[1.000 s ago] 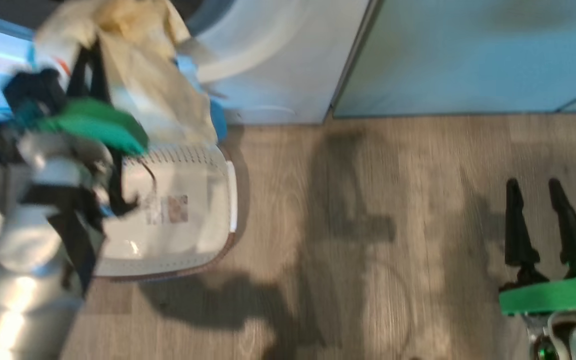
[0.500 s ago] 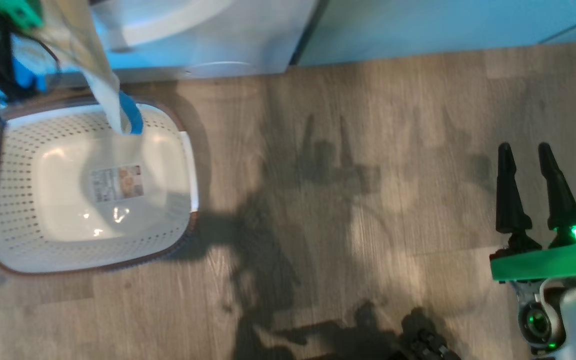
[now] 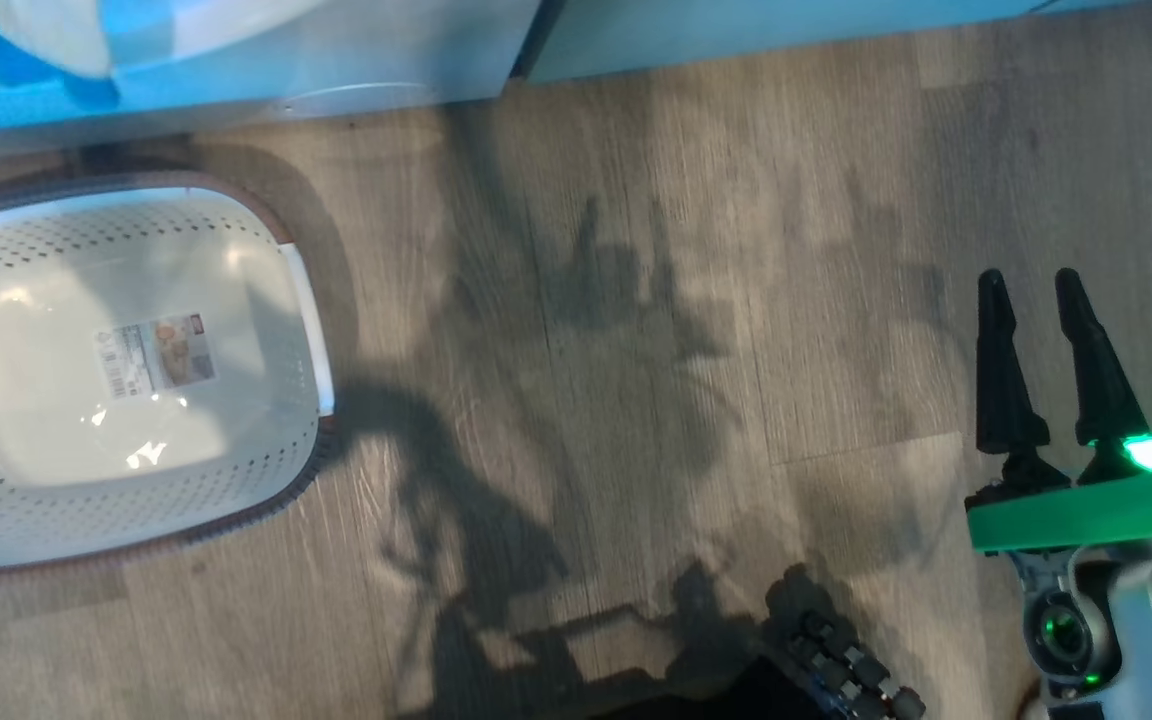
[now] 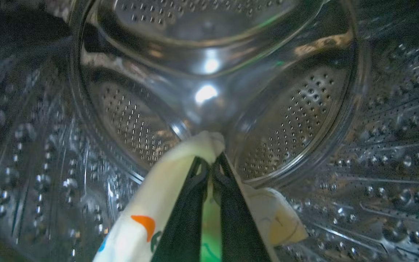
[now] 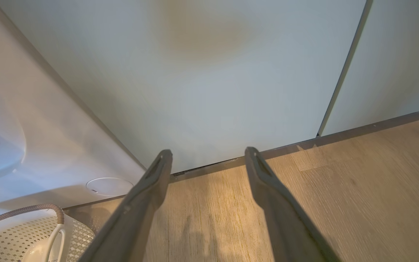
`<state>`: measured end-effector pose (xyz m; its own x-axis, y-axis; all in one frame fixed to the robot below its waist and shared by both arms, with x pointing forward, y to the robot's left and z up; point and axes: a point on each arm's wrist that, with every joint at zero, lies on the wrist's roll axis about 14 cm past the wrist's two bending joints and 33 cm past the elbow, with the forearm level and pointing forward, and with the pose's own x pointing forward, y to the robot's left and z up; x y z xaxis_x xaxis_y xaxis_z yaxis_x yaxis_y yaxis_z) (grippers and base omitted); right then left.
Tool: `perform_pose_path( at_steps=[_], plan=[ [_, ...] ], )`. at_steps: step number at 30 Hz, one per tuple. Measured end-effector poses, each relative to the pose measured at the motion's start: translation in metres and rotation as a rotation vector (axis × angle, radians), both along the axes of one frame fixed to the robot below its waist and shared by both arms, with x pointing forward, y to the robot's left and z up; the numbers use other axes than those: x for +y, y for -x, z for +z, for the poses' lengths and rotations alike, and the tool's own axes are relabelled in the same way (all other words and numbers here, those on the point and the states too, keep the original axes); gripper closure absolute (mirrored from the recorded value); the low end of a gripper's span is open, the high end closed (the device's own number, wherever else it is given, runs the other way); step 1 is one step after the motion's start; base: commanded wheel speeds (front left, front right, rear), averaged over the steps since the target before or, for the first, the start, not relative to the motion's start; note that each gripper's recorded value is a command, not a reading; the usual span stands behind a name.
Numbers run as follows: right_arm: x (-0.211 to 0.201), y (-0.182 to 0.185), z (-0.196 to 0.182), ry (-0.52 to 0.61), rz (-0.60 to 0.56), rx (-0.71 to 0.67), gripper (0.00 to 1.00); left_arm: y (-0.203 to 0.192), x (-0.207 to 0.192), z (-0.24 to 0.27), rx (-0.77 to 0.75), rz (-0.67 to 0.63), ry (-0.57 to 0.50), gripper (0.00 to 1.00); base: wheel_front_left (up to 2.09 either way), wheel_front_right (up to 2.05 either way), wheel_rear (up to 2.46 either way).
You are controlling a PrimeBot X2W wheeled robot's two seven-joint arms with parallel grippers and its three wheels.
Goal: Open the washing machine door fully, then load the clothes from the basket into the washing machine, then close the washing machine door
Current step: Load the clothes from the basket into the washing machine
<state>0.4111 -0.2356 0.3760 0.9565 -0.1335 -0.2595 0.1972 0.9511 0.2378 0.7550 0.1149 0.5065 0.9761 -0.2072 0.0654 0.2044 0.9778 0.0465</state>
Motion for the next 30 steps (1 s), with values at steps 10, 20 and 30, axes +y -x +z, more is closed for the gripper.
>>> perform_pose_path(
  at_steps=[10,20,30],
  plan=[
    [0.0,-0.008,-0.005,-0.001,0.004,0.003,0.0,-0.026,0.004,0.019,-0.135,0.043,-0.012,1.0,0.0,0.0,0.0],
    [0.003,-0.008,-0.009,-0.016,0.009,0.012,0.0,-0.028,0.004,-0.04,0.097,0.053,0.089,0.0,0.0,0.0,0.0],
    [0.009,-0.012,-0.011,-0.027,0.025,0.007,0.0,-0.022,0.009,-0.041,0.113,0.059,0.118,0.0,0.0,0.0,0.0]
  ],
)
